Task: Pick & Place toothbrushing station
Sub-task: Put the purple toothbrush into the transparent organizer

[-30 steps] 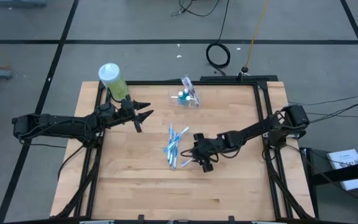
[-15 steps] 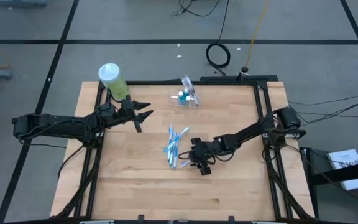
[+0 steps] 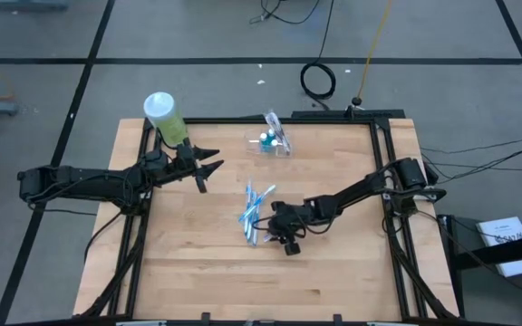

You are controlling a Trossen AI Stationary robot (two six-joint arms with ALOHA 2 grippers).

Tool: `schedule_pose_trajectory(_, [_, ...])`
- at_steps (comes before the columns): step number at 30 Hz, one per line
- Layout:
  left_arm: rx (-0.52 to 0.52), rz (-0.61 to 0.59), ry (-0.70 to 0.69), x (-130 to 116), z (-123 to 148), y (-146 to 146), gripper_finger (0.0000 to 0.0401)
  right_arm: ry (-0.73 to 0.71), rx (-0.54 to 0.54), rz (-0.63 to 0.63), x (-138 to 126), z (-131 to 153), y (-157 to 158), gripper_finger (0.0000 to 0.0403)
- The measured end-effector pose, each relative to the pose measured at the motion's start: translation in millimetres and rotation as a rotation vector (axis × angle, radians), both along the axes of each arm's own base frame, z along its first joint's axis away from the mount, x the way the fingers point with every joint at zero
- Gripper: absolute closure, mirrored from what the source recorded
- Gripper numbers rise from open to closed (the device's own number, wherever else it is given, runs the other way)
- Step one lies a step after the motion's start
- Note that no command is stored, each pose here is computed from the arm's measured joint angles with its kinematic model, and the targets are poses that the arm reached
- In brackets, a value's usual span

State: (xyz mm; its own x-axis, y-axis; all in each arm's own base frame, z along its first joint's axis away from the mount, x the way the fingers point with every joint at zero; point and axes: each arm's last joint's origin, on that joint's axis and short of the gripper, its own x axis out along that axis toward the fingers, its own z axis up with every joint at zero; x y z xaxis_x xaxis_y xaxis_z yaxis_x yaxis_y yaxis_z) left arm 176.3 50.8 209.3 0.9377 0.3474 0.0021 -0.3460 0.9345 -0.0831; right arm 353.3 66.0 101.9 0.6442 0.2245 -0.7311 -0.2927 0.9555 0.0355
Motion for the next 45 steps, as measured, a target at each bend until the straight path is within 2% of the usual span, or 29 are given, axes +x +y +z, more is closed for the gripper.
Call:
schedule_pose_trajectory(11, [0.000, 0.000, 0.000, 0.0, 0.0, 0.0, 0.0205, 0.001, -0.018, 0.005, 0.1, -1.3, -2.6, 0.0387])
schedule_pose_trajectory(16, [0.000, 0.000, 0.000, 0.0, 0.0, 0.0, 0.0205, -0.031, -0.019, 0.011, 1.6, 1.4, -2.5, 0.0387])
schedule_pose_trajectory(21, [0.000, 0.000, 0.000, 0.0, 0.0, 0.0, 0.0205, -0.071, -0.015, -0.004, 0.0, 18.9, -10.3, 0.0388])
schedule_pose_trajectory(29, [0.000, 0.000, 0.000, 0.0, 0.1, 0.0, 0.0205, -0.232, -0.024, -0.075, -7.0, 79.9, -41.6, 0.0388])
schedule_pose_trajectory(36, [0.000, 0.000, 0.000, -0.1, 0.0, 0.1, 0.0205, -0.435, -0.057, -0.213, -22.4, 135.3, -92.3, 0.0389])
schedule_pose_trajectory(41, [0.000, 0.000, 0.000, 0.0, 0.1, 0.1, 0.0205, -0.666, -0.074, -0.365, -36.1, 152.1, -139.4, 0.0389])
schedule_pose_trajectory(45, [0.000, 0.000, 0.000, 0.0, 0.0, 0.1, 0.0205, -0.893, -0.028, -0.418, -46.3, 155.6, -171.8, 0.0389])
